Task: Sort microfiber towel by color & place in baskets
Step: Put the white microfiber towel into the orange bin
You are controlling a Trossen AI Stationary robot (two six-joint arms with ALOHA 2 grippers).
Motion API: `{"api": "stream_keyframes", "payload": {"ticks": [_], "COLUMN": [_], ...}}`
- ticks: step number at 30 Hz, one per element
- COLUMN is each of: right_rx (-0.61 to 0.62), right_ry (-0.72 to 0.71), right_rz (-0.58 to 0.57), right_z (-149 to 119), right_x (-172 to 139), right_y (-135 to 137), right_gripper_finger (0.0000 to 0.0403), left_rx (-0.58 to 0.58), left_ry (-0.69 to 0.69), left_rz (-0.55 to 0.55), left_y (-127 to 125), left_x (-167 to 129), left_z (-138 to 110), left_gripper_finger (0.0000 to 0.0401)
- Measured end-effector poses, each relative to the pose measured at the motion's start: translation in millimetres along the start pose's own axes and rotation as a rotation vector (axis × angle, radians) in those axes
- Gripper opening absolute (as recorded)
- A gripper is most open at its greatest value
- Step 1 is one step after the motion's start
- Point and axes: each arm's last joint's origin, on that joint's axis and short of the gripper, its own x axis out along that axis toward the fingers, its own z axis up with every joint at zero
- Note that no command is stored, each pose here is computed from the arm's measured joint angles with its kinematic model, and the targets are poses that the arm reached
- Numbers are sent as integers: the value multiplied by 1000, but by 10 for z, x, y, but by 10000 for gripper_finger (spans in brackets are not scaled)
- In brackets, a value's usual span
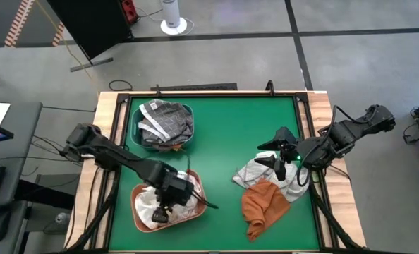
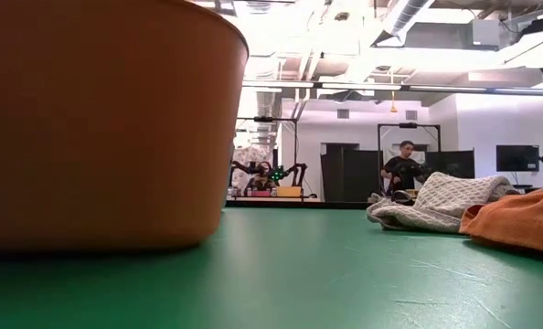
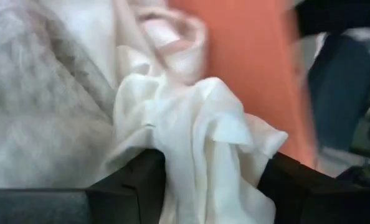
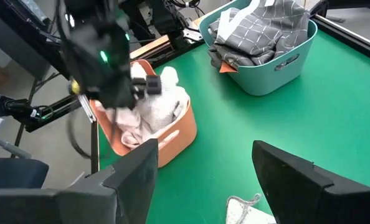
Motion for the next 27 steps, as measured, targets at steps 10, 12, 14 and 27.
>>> {"api": "stream_keyframes", "payload": {"ticks": [10, 12, 14, 27], "right_rx": [-22, -23, -23, -26], "right_ry": [0, 0, 0, 1], "right_rz": [0, 0, 0, 0], "right_z": [0, 0, 0, -1], "right_x": [0, 0, 0, 0], "right_y": [0, 0, 0, 0], "right_gripper_finger": [286, 286, 286, 286], "left_rx": [-8, -6, -27, -10], "left_ry": [-286, -292, -279, -105], "left_rz": [176, 194, 196, 404], "left_y": [-161, -170, -178, 75], "left_x": [-596, -588, -529, 197], "left_z": [-168, -169, -161, 61], "left_gripper_finger": [200, 200, 200, 200]}}
